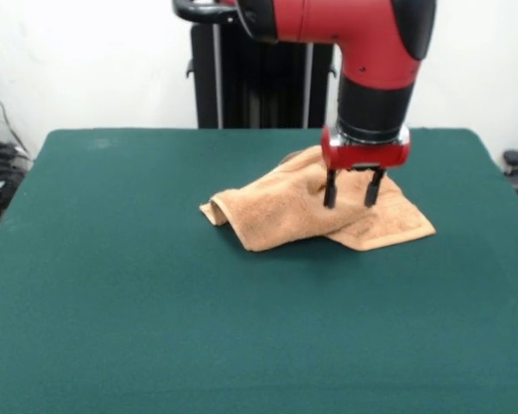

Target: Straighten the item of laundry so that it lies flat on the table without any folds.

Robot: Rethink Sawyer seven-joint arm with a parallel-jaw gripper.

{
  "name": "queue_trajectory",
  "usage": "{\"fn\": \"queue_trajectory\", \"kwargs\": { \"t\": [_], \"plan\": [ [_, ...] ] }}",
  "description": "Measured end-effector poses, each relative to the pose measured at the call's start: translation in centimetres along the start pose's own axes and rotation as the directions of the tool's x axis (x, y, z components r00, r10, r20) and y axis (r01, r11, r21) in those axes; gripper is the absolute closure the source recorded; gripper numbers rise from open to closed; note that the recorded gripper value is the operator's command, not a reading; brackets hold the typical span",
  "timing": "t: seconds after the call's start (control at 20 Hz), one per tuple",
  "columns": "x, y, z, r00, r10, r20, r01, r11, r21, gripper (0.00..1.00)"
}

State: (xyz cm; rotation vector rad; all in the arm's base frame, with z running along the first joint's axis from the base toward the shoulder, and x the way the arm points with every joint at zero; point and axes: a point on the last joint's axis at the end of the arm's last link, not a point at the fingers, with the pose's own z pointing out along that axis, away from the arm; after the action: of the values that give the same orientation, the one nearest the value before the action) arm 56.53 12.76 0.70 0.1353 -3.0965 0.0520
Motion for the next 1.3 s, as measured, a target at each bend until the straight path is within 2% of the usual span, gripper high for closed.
{"fn": "queue_trajectory", "kwargs": {
  "t": [0.2,0.35,0.6,0.9,1.3],
  "plan": [
    [-1.0,-0.1,-2.5,1.000,0.008,0.021,-0.008,1.000,0.001,0.00],
    [-2.0,0.0,-5.4,0.999,0.021,0.036,-0.021,1.000,-0.002,0.00],
    [-2.9,0.8,-8.1,0.998,0.028,0.061,-0.027,1.000,-0.009,0.00],
    [-3.0,2.9,-8.6,0.998,0.020,0.066,-0.019,1.000,-0.022,0.00],
    [-1.8,6.6,-7.1,0.999,-0.021,0.035,0.022,0.999,-0.031,0.00]
  ]
}}
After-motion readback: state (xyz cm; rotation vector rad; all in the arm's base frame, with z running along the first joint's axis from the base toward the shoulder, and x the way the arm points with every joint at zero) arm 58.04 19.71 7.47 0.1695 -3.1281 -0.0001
